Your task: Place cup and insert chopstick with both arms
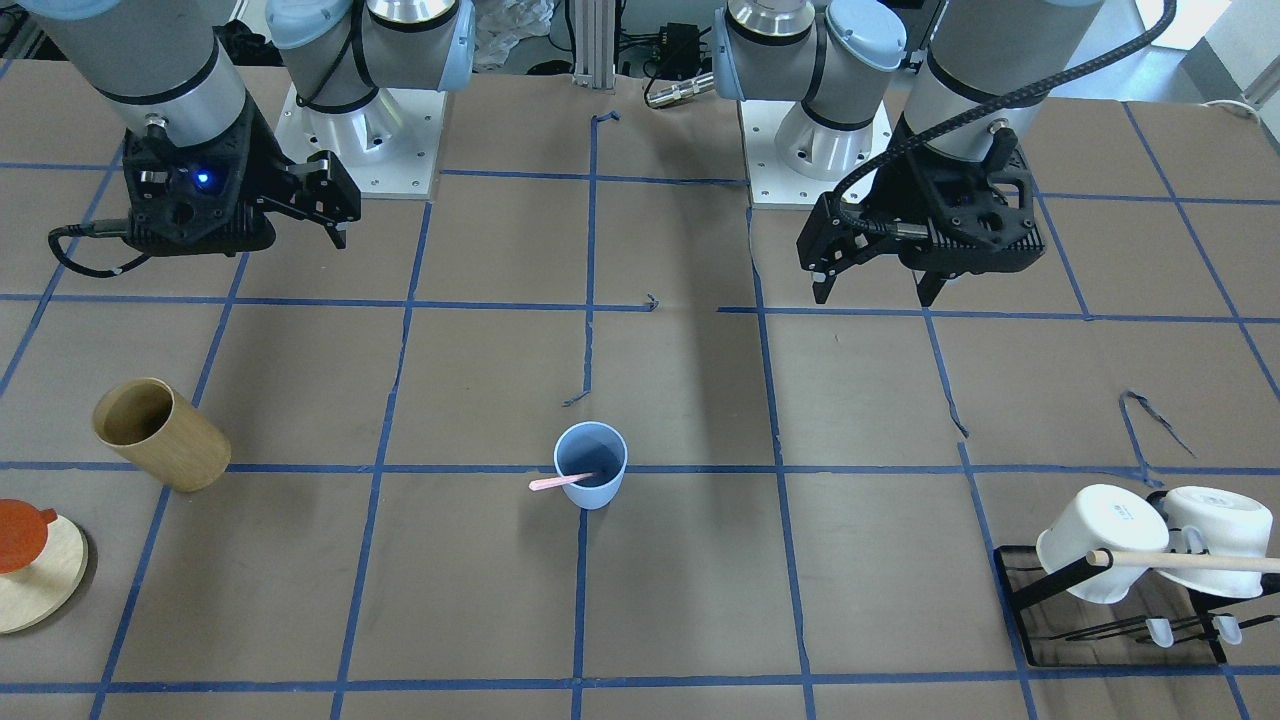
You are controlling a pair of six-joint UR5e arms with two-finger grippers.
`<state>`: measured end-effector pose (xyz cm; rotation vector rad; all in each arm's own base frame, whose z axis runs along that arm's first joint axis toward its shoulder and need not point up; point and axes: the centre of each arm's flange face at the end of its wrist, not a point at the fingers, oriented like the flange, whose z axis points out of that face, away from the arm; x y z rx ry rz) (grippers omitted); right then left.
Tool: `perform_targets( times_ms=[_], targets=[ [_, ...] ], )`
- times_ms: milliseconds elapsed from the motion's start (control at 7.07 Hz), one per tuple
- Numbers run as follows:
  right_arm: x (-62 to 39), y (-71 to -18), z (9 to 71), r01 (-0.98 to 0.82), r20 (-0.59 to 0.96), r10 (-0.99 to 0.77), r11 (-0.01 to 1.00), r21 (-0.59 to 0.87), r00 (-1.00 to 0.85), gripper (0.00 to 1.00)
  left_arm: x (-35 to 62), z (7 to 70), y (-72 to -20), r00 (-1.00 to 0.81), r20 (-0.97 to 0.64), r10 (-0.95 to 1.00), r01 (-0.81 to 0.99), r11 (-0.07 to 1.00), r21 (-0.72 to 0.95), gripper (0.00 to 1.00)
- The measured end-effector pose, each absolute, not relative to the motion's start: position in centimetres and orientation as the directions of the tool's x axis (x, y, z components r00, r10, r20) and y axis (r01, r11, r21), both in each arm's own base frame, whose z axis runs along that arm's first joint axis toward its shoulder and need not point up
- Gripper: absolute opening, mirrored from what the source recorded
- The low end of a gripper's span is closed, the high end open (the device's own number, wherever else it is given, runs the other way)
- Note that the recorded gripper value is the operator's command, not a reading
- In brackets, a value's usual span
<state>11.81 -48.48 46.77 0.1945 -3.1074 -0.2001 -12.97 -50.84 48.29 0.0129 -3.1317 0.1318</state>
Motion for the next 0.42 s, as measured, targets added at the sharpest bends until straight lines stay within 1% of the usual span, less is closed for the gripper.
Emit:
perform_targets(
  times_ms=[425],
  targets=[
    [11.95, -48.47, 46.92, -0.120, 0.010, -0.123, 0.985, 0.124, -0.992, 1.00, -12.99, 48.28, -50.83, -1.000, 0.007, -0.007, -0.007, 0.996, -0.084, 1.00]
  ],
)
